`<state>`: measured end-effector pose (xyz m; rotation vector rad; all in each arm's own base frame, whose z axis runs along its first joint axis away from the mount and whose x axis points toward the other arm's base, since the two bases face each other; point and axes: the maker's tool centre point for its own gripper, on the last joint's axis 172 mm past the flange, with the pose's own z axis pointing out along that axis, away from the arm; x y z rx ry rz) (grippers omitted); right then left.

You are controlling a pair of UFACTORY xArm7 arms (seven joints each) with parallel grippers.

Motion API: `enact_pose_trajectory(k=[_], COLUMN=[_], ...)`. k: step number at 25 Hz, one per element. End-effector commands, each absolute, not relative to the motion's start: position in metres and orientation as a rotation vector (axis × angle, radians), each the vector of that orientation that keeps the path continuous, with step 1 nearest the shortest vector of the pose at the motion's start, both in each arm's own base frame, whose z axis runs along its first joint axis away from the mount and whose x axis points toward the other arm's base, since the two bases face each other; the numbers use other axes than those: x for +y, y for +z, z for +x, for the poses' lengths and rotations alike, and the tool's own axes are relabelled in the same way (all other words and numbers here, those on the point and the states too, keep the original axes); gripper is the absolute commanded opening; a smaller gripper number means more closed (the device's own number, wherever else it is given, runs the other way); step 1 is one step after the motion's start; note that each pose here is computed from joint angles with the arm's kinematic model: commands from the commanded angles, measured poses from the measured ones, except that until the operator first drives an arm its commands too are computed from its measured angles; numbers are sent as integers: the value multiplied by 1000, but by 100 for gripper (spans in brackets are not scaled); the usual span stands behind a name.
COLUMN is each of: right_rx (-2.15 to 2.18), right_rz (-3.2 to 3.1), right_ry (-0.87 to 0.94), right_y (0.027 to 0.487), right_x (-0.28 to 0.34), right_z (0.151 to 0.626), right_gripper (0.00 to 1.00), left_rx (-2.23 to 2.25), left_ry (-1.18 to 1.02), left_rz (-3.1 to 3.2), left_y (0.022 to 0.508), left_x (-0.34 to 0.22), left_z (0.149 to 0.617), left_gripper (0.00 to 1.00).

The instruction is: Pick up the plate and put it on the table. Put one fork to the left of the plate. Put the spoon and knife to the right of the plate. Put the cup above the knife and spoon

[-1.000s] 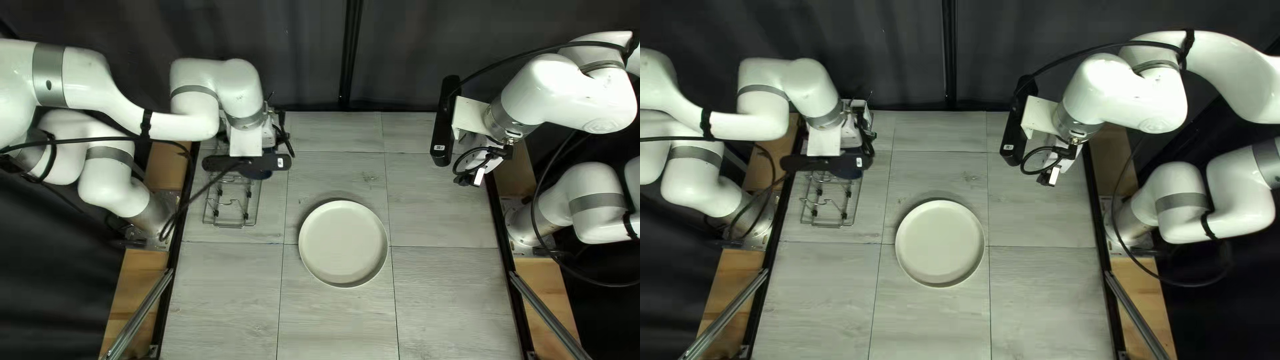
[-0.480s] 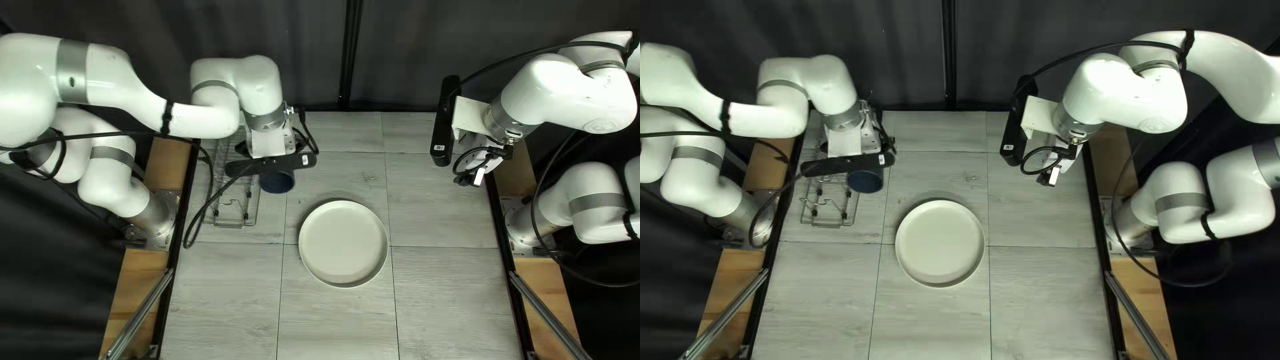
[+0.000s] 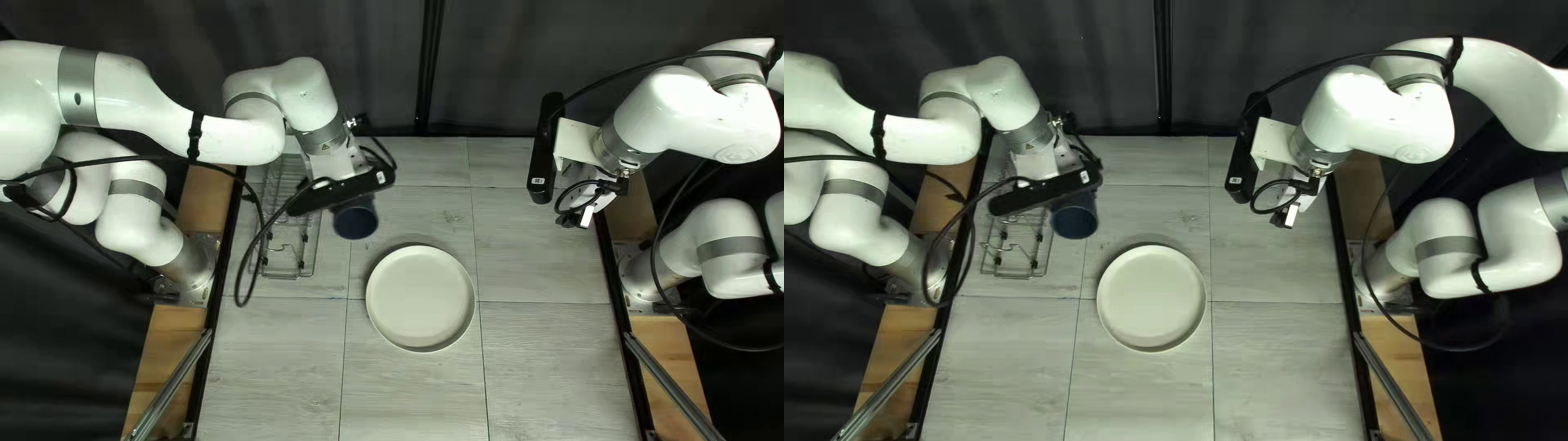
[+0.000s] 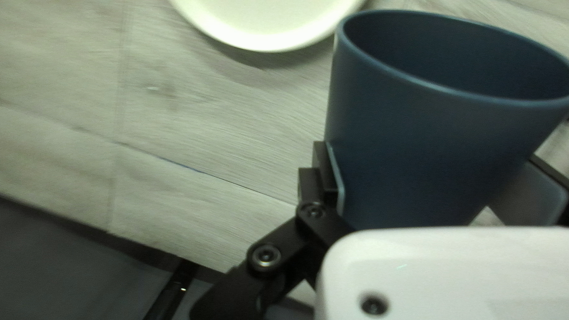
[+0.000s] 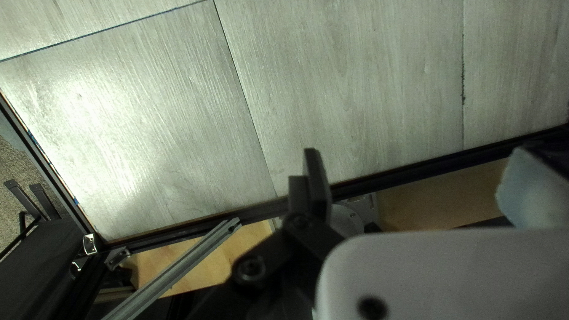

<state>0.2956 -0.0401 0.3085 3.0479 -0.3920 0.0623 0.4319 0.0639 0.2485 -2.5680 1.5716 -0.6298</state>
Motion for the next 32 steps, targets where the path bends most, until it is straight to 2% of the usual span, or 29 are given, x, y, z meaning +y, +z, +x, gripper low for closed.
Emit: enact_pose_trajectory(k=[1,5,12,16,32], right_rx=[-392,-392,-392,-392,-392], right_rz=[3048,3048,3048,3048,3048], right_ry=[62,62,62,62,62], right_y=[308,308,308,308,308], right_x=[-40,-40,-40,-40,-40], right_z=[296,296,296,296,296], right_gripper=[100,100,100,100,100], left_rx=[1559,1222,1193,879,819], left_ry=[-647,-949,-980,-1238,-1310], left_rz=[-2581,-2567,-2572,-2547,-2522], left_y=[245,246,242,238,237], left_x=[66,63,67,67,69], left_z=[430,456,454,486,492], left_gripper=[0,0,0,0,0])
